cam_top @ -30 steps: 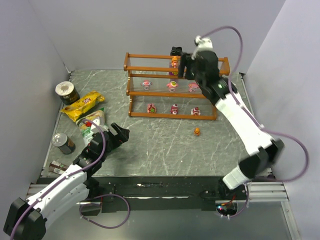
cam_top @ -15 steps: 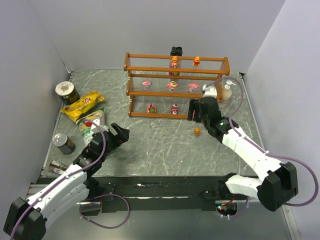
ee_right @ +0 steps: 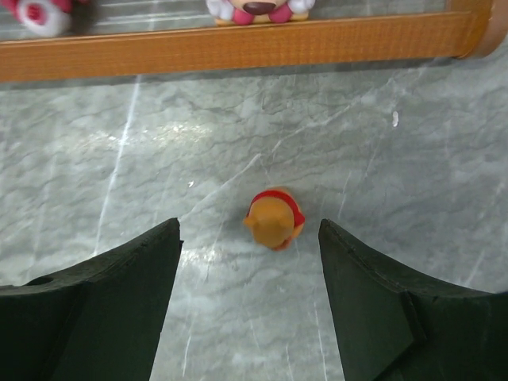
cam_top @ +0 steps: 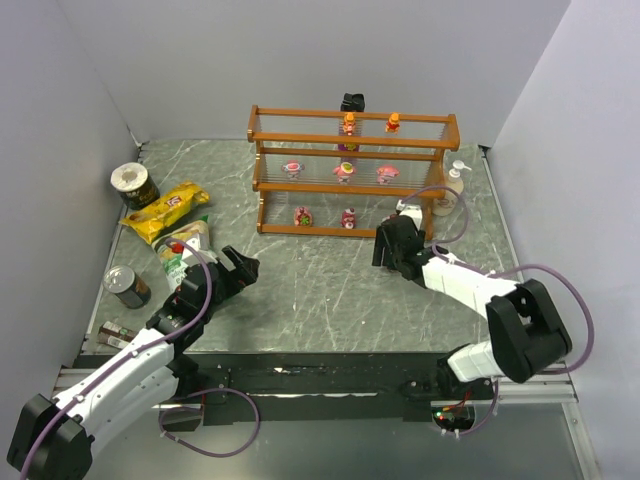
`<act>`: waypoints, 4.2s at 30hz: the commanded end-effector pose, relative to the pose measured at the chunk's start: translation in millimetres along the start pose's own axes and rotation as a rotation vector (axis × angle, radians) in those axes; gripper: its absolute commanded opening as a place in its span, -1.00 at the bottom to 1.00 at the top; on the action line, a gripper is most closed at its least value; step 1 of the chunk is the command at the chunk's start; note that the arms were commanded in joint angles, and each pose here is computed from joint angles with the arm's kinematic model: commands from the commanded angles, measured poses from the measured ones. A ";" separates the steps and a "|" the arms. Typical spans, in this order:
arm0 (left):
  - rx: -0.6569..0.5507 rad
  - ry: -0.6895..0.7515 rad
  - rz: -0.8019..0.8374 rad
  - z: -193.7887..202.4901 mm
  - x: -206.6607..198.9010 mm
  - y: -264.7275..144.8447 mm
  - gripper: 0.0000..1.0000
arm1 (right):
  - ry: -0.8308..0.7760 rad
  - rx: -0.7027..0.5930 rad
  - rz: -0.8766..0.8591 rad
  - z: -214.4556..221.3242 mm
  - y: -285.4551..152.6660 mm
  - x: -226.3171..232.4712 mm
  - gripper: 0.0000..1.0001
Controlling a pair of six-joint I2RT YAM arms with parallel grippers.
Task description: Place and organize the plastic toys onto the shelf
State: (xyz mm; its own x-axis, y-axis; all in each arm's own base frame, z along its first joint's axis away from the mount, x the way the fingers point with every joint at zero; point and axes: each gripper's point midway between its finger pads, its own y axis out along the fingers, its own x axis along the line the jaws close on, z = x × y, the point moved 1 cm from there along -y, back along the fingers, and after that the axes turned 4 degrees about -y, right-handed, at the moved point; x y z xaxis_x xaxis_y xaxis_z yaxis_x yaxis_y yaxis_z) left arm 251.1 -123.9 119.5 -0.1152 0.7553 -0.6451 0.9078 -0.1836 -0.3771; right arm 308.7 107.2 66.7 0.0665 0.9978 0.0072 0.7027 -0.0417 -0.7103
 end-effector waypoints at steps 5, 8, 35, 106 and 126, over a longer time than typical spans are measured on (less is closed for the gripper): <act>-0.035 -0.008 0.047 -15.1 -17.8 -1.5 0.93 | 0.064 -0.024 0.028 -6.1 22.4 1.2 0.49; -0.033 -0.006 0.045 -14.8 -17.5 -1.2 0.93 | 0.069 -0.019 0.038 -5.7 23.9 0.1 0.43; -0.038 -0.008 0.050 -16.2 -18.7 -2.4 0.93 | 0.119 -0.046 -0.028 -29.7 4.7 8.4 -1.00; -0.041 -0.005 0.054 -17.3 -19.4 -3.3 0.93 | -0.190 -0.528 -0.281 -331.2 -94.8 203.8 -0.62; -0.045 -0.007 0.052 -18.3 -19.1 -4.0 0.93 | -0.158 -0.504 -0.269 -333.4 -74.5 202.5 -0.24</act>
State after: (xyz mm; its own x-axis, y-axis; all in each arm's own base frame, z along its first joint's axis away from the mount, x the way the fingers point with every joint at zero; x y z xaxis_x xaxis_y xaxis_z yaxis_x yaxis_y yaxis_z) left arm 250.5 -124.7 122.2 -0.1042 0.7532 -0.6495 0.9096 -0.1919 -0.3685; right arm 496.9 299.0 349.6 -0.2626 0.9649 -0.0085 0.9228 0.2485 -0.2945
